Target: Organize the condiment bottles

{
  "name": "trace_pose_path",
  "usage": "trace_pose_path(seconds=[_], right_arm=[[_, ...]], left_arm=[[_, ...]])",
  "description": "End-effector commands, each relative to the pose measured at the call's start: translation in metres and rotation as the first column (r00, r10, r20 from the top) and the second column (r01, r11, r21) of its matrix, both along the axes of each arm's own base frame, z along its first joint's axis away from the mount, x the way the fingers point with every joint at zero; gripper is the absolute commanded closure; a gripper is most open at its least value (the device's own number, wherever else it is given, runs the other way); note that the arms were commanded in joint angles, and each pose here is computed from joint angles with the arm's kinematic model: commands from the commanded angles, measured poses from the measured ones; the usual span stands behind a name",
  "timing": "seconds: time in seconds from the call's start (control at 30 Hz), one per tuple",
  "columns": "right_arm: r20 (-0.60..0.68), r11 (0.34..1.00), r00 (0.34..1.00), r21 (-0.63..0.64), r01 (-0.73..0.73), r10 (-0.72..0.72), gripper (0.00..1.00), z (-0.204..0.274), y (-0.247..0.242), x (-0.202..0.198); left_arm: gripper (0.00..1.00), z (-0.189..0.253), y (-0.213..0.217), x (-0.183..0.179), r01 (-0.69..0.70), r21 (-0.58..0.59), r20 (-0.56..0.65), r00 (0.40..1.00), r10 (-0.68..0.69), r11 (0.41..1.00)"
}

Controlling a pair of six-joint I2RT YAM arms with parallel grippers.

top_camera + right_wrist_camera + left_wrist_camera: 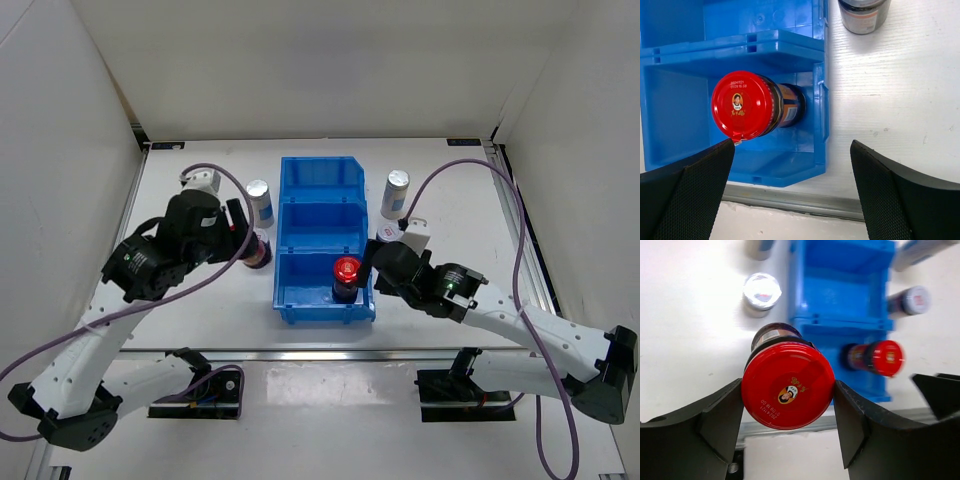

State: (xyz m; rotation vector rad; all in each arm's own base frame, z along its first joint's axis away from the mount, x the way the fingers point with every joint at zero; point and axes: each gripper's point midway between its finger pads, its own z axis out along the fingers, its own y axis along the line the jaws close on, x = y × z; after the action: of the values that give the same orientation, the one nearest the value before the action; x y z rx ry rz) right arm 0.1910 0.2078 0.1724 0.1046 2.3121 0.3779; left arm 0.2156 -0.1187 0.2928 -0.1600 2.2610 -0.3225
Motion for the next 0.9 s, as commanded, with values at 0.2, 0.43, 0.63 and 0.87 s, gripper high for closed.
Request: trace_pose_path(seconds=[0.2,0.43,0.63,0.87], right_arm=[[0.025,0.994,0.995,0.045,0.099,-0.101,0.01,0.004,-0.013,0.003],[0.032,0.994,0.994,0.042,0.105,-0.107,0.01,0.005,-0.014,0.004],[0.028,0.994,0.994,0.034,0.106,-0.106,0.01,0.001,-0.015,0.003],[0.028,0.994,0.994,0.034,0.106,-0.106,0.01,0.001,-0.015,0.003]], left_arm=[[0.89,0.009,-0.116,0.016,0.26,-0.135,0.047,0.965,-0.256,0.956],[0.89,-0.035,-0.134,0.017,0.274,-0.075,-0.021,0.961,-0.276,0.959],[0.85,-0.084,-0.131,0.014,0.265,-0.05,-0.072,0.961,-0.268,0.963],[0.58,-0.111,-0.135,0.017,0.291,-0.023,-0.086,0.953,-0.292,0.956]])
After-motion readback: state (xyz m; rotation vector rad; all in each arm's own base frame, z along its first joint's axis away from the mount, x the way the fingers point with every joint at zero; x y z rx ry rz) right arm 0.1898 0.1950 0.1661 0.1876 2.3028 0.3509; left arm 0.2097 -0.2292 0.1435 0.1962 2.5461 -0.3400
